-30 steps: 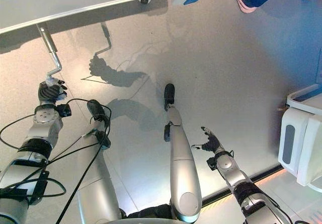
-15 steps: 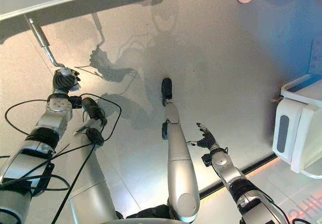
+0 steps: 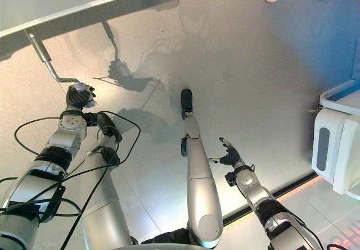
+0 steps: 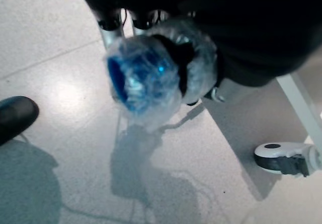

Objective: Raise the hospital bed

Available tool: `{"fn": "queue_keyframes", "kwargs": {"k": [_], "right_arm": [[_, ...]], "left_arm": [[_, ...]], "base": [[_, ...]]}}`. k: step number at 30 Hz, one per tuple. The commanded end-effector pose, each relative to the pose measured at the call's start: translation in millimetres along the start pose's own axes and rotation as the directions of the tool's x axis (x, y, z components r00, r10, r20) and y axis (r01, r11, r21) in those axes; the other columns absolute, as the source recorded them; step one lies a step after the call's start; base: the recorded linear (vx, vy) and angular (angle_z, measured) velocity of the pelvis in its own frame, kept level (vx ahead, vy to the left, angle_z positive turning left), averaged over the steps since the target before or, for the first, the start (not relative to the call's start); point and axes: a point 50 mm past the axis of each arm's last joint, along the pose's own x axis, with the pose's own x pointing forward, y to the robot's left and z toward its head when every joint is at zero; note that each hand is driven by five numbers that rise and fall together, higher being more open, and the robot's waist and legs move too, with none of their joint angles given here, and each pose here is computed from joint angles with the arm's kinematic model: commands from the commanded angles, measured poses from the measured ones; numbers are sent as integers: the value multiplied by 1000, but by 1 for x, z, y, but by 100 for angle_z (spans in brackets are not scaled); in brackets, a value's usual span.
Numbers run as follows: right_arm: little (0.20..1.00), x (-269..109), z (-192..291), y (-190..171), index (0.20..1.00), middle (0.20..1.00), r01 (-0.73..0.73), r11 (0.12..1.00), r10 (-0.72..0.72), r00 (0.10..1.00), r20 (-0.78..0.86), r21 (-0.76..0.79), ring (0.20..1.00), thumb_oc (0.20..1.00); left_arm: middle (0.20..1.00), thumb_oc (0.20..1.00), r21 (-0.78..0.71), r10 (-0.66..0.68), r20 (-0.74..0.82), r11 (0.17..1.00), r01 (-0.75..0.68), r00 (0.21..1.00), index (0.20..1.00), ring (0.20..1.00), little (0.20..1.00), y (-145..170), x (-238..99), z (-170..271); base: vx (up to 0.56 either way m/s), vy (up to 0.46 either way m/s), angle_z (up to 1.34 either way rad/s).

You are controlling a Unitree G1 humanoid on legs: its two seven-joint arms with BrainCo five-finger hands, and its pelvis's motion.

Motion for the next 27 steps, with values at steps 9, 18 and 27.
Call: {"fn": "queue_keyframes", "kwargs": {"k": [9,18,27], "right_arm": [[1000,-10,-25,-2,1000,1000,-4,1000,1,995,-97,-30,1000,1000],[1000,-14,-52,-12,1000,1000,27,1000,-28,968,-251,-8,1000,1000],[1000,-33,-88,-24,1000,1000,75,997,-63,908,-414,13,1000,1000]], "left_arm": [[1000,1000,20,-65,-19,998,65,998,1000,1000,1000,-13,-13,-21],[1000,1000,-51,-210,-238,978,204,948,1000,1000,1000,-44,-63,-98],[1000,1000,-86,-256,-606,962,258,753,1000,1000,1000,-39,-154,-203]], "base": [[-29,-64,8],[-10,-39,8],[72,-40,14]]}}
